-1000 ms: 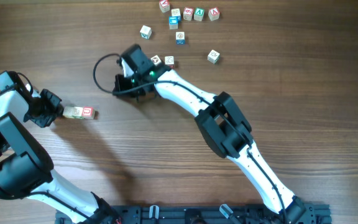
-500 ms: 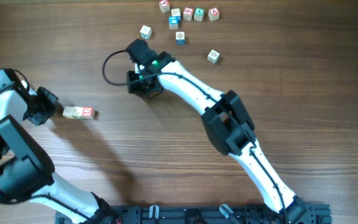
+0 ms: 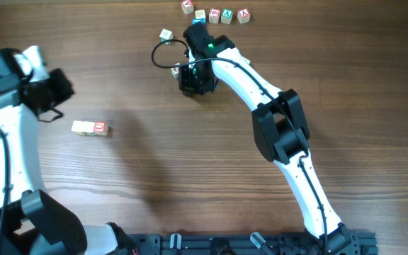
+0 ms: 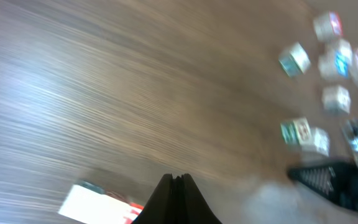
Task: Form a horizontal line
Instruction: 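Lift the right gripper away from the row toward the top blocks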
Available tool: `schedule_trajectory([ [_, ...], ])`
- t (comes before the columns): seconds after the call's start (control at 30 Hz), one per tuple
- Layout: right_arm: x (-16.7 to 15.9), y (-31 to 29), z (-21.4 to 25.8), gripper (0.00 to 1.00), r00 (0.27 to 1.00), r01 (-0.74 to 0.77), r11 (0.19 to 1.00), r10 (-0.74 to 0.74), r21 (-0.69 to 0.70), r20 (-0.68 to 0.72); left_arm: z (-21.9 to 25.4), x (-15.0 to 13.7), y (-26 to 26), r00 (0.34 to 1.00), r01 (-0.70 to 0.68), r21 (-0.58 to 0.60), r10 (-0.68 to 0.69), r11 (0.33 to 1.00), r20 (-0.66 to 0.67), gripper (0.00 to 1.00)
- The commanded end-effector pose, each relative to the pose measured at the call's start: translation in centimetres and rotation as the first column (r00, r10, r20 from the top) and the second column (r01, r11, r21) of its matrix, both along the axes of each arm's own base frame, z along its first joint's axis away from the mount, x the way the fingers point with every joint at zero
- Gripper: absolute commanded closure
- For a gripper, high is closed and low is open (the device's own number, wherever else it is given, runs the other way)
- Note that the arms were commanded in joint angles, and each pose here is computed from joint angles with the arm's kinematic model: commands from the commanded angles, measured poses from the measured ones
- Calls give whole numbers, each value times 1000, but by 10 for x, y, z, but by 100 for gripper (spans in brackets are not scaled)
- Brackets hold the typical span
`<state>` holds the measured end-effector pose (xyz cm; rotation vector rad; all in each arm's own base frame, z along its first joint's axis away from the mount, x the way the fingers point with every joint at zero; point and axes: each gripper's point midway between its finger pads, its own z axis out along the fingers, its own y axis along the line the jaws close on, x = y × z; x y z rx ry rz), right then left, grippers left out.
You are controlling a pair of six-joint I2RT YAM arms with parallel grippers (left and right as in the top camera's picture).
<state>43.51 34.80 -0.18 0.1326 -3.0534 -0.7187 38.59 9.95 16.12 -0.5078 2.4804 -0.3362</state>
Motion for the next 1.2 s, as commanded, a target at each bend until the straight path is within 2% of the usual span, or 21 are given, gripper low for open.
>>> schedule_trajectory([
  [0.0,-17,-4,-9,96,997,-77,996,75,-49,-25,0,-1,-36,985,174,26,-174,984,-9,96],
  [0.13,-38,-33,-17,95,992,-75,980,55,-182,-113,-3,-2,-54,975,219,18,-219,976,-26,96],
  [0.27,-34,-47,-22,95,996,-68,960,48,-272,-81,-2,1,-59,954,301,75,-301,951,-9,96],
  [0.4,-21,-48,-23,95,999,-50,956,46,-290,-19,-6,8,-53,933,357,161,-361,920,-9,96],
  [0.67,-13,-49,-33,95,999,-36,956,42,-292,15,-24,11,-40,935,356,207,-349,911,-69,96],
  [0.73,-12,-49,-34,86,999,-35,956,43,-290,20,-28,10,-41,926,378,212,-370,901,-81,96],
  [0.83,-10,-50,-35,60,999,-32,954,43,-297,31,-31,10,-40,925,380,211,-369,900,-91,96],
  [0.9,-9,-50,-35,59,998,-30,953,43,-302,35,-34,10,-40,918,398,215,-385,892,-99,96],
  [1.03,-9,-50,-35,60,999,-30,953,42,-302,34,-45,11,-39,915,403,206,-385,892,-120,96],
  [1.07,-9,-50,-35,62,999,-30,953,42,-302,34,-47,11,-39,915,403,205,-384,892,-126,96],
  [1.17,-9,-50,-35,85,999,-29,953,42,-302,34,-56,10,-35,914,402,208,-375,892,-156,96],
])
